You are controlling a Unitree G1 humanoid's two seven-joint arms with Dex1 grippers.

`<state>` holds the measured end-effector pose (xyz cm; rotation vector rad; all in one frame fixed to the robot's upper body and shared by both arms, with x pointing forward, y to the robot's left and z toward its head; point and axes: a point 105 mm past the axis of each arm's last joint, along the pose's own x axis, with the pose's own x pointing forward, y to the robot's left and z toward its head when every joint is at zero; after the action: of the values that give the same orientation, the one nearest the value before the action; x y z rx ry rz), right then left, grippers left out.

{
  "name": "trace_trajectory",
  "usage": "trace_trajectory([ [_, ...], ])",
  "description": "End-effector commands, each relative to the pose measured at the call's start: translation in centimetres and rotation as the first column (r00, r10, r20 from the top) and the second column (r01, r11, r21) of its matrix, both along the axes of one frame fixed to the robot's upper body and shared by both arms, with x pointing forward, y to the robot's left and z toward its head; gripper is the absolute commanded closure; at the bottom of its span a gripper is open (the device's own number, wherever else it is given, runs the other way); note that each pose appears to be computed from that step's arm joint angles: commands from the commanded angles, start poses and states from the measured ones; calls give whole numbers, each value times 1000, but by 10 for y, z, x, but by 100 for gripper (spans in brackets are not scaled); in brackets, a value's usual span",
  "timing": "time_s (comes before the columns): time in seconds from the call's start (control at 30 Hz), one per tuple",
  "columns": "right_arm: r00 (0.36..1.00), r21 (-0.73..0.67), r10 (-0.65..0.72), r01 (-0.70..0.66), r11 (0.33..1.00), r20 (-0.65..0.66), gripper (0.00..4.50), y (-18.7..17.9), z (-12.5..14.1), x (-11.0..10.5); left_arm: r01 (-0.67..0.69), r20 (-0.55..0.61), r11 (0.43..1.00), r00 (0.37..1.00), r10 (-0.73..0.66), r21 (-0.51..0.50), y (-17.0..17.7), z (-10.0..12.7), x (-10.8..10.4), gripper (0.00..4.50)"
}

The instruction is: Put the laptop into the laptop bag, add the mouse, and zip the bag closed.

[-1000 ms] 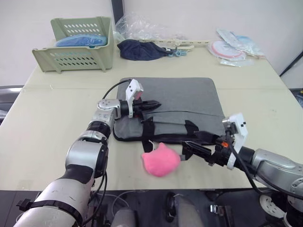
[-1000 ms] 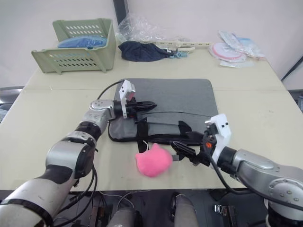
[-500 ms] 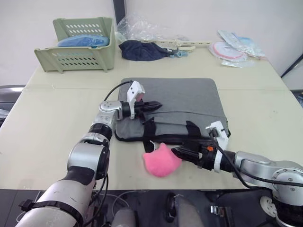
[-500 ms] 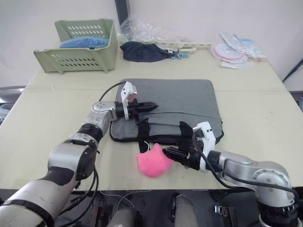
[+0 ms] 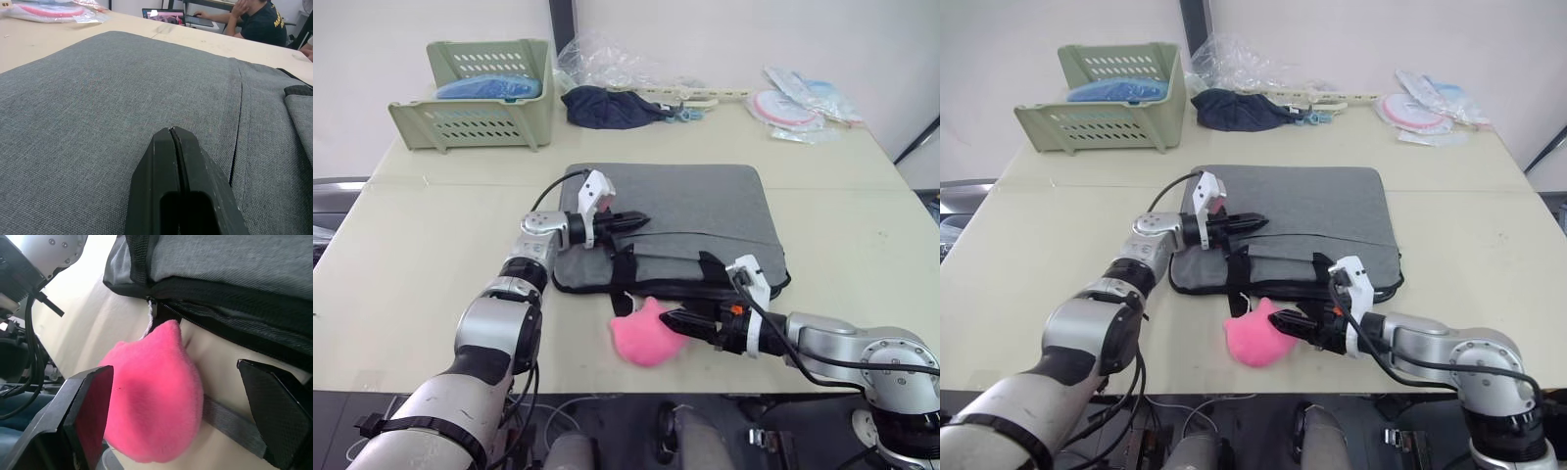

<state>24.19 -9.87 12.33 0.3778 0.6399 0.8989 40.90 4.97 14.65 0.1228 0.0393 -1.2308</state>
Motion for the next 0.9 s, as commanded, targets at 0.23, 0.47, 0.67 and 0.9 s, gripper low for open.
trace_trajectory([
  [0.23, 996, 24, 86, -85, 996, -36, 5, 8, 3, -5, -17, -121, 999, 992, 23, 46, 2, -34, -6, 444],
  [0.47, 990, -25, 109, -112, 993, -93, 5, 5, -6, -5, -22, -118, 999, 993, 27, 43, 2, -34, -6, 444],
  [0.67, 990, -53, 112, -117, 992, -91, 174, 3, -8, -4, -31, -113, 999, 993, 35, 37, 3, -31, -4, 450],
  [0.9, 992, -49, 105, -109, 993, -68, 448, 1, -2, -3, -32, -112, 999, 993, 36, 36, 3, -32, -4, 450],
])
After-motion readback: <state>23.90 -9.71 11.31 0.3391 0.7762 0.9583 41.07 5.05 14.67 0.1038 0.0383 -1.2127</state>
